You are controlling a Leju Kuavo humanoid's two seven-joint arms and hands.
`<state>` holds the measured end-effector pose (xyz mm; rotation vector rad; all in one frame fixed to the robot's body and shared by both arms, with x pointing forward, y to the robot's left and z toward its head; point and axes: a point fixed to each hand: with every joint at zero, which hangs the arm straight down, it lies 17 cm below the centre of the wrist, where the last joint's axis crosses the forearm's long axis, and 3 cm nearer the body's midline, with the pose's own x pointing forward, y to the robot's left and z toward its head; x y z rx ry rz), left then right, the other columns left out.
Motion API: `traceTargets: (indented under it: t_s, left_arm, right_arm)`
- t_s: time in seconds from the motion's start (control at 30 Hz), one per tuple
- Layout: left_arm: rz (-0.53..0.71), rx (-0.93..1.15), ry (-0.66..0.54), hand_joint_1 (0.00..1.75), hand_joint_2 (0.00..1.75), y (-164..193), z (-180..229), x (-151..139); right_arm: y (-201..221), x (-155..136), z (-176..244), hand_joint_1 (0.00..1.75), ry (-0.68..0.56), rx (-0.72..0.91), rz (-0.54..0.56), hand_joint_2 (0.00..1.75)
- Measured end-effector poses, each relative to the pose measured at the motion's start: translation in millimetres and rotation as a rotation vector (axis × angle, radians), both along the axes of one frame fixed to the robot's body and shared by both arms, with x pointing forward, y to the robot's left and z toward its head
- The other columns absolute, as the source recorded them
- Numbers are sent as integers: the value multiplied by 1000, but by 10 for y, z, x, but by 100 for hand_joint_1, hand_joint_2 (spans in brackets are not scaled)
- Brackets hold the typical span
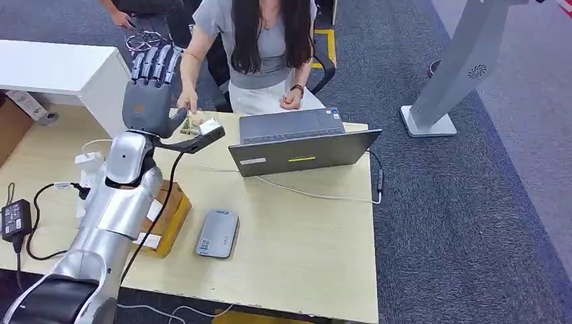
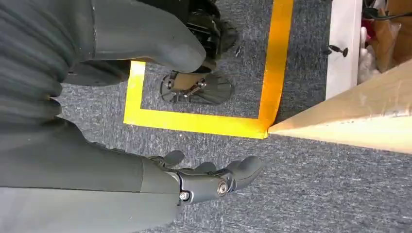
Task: Pass the card to the sensor for recognition and then transmit it.
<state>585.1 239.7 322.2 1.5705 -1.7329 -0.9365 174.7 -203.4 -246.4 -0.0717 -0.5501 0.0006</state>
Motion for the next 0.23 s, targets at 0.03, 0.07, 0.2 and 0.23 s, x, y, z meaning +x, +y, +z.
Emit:
traceTargets:
  t_s: [0.03, 0.07, 0.2, 0.23]
  left_arm:
    - [0, 1, 1, 0, 175, 4, -8, -1]
    - [0, 1, 2, 0, 175, 4, -13, -2]
    - [1, 1, 4, 0, 175, 7, -25, -4]
    - [2, 2, 5, 0, 175, 13, -28, -4]
  right_arm:
    - [0, -1, 0, 0, 0, 0, 0, 175]
    - [-1, -1, 0, 0, 0, 0, 0, 175]
    - [-1, -5, -1, 0, 1, 0, 0, 175]
    - [-1, -5, -2, 0, 1, 0, 0, 175]
